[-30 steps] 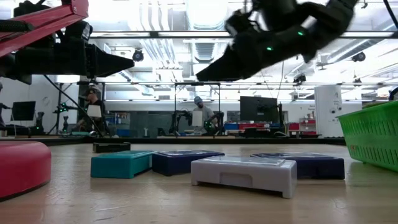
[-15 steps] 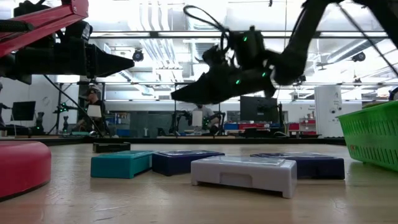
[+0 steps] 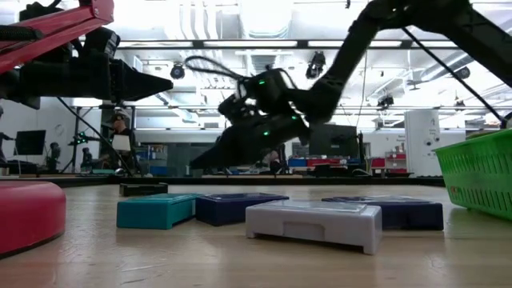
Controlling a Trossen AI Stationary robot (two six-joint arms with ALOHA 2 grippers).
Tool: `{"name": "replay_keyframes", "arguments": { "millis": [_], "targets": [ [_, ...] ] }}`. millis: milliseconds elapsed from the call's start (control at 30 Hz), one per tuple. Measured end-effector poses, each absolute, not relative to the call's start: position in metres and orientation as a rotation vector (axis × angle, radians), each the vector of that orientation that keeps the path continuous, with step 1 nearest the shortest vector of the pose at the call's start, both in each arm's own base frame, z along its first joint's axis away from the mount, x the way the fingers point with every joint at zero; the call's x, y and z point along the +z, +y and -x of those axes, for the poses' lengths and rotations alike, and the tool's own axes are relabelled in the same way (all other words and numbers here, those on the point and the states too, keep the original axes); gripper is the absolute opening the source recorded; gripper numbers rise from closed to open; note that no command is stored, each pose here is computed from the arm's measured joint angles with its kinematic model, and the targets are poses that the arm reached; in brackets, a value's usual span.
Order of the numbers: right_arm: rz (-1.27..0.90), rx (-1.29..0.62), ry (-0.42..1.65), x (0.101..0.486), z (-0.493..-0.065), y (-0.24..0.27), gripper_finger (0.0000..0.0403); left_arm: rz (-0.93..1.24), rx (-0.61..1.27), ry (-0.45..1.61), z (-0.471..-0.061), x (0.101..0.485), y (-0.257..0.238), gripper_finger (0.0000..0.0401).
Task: Pick & Place Office items
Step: Put the black digital clock into the red basket
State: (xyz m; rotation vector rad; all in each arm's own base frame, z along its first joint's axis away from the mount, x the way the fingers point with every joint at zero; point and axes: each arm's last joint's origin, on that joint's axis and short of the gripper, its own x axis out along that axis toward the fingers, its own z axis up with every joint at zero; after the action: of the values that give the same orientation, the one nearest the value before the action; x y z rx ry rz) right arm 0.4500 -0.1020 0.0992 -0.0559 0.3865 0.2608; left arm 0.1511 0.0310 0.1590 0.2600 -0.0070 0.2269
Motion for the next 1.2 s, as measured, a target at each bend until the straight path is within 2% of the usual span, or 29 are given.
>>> {"name": "replay_keyframes", "arguments": {
  "millis": [333,700,1200],
  "targets": [
    [0.056,0.354,0.373,0.090,-0.485,-0.105,0.0249,-0.258,0.225,0.009,-0.151,0.157,0.031,0.0218],
    [0.144,0.400,0.371,0.087,-0.491,-0.086,0.0249,-0.258,0.225,0.012,-0.151,0.157,0.031,0.0218],
    [0.141,0.419,0.447,0.083,-0.491,-0.075,0.0244,-0.258,0.224,0.016,-0.151,0.157,0.031,0.0218]
  ]
}}
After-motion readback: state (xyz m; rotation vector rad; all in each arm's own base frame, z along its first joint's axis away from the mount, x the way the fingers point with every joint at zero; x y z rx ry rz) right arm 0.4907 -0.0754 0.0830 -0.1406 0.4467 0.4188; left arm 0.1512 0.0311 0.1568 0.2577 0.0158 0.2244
